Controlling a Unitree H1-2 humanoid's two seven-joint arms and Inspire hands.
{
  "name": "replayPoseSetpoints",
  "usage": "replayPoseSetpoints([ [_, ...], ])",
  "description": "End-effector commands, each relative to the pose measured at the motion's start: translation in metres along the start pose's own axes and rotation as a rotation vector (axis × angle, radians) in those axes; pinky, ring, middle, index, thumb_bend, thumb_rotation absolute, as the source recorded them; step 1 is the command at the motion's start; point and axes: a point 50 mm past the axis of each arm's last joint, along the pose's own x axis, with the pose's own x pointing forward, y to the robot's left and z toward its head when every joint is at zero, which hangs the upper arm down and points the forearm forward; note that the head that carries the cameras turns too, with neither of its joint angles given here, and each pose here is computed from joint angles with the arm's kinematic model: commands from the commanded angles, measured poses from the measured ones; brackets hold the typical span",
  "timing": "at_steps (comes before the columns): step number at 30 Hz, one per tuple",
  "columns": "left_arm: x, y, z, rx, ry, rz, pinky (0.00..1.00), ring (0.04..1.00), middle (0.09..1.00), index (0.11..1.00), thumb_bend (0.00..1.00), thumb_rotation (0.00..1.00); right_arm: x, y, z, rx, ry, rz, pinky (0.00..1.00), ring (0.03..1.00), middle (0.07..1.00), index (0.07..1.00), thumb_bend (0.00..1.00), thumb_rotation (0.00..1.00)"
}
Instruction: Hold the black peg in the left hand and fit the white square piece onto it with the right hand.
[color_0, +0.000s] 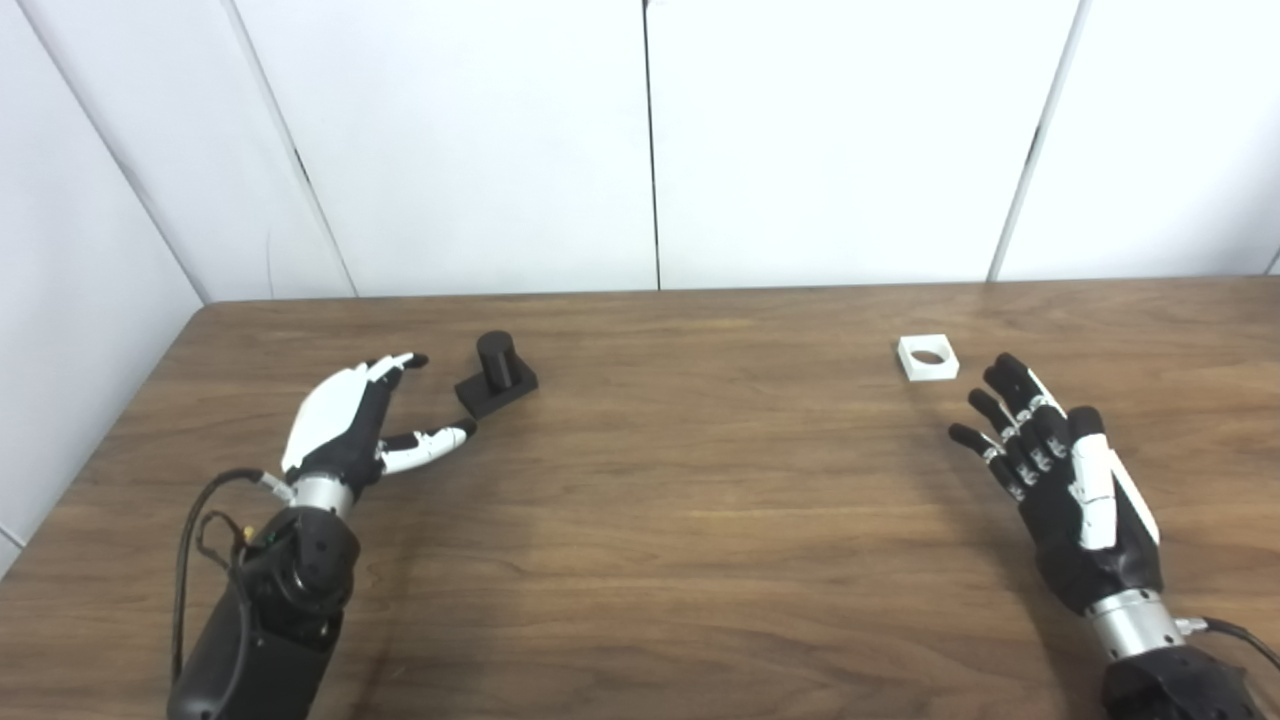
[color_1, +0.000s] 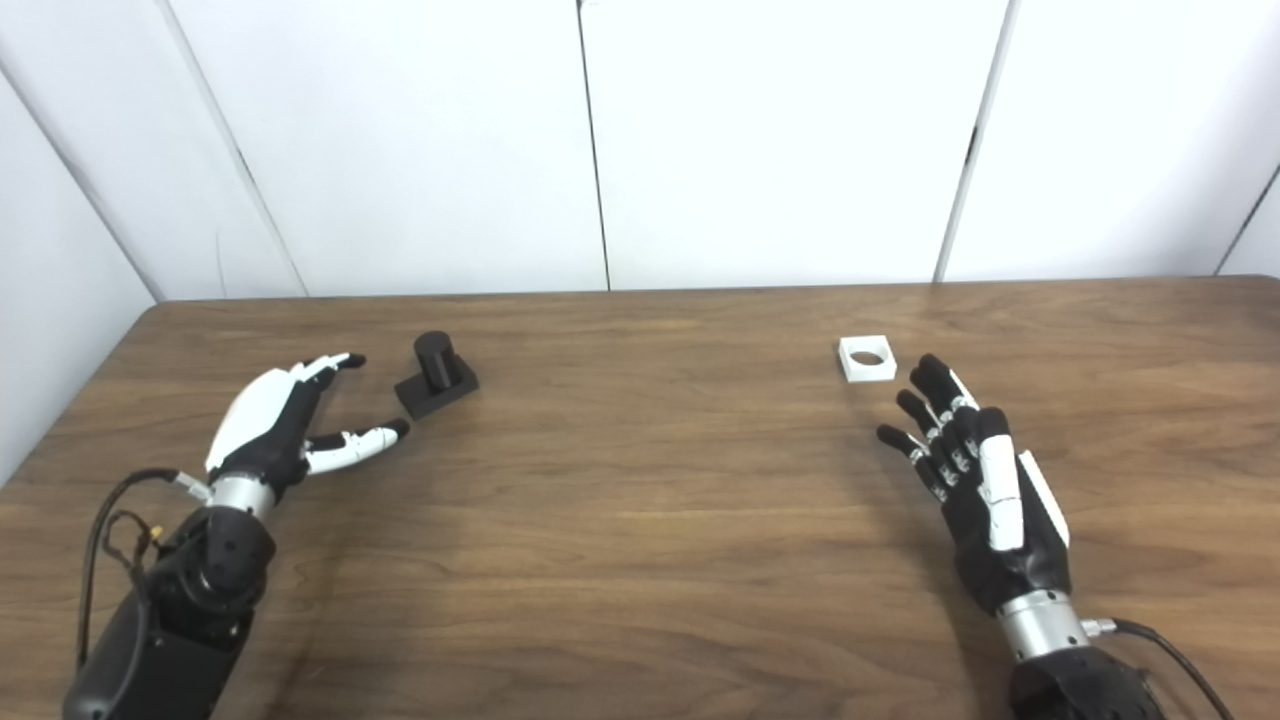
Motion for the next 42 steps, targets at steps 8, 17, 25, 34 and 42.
replayPoseSetpoints([
  [8,0.026,0.027,0.004,0.132,-0.052,0.085,1.00,0.997,0.942,0.850,0.68,0.44,-0.023,0.011,-0.035,0.067,0.088,-0.023,0.84,0.944,0.957,0.944,0.63,0.98],
  [17,0.034,0.022,0.008,0.179,-0.059,0.062,1.00,0.993,0.937,0.847,0.69,0.46,-0.027,0.011,-0.036,0.057,0.089,-0.023,0.83,0.923,0.939,0.939,0.62,0.98],
  [25,0.040,0.016,0.012,0.195,-0.065,0.049,1.00,0.992,0.935,0.833,0.68,0.47,-0.030,0.012,-0.037,0.058,0.084,-0.023,0.84,0.926,0.942,0.942,0.63,0.98],
  [34,0.041,0.011,0.017,0.186,-0.071,0.036,1.00,0.984,0.938,0.836,0.69,0.52,-0.032,0.012,-0.038,0.056,0.088,-0.025,0.83,0.926,0.942,0.944,0.62,1.00],
  [42,0.042,0.006,0.022,0.172,-0.071,0.017,1.00,0.984,0.939,0.837,0.67,0.53,-0.033,0.011,-0.038,0.068,0.087,-0.035,0.83,0.923,0.937,0.939,0.62,0.97],
])
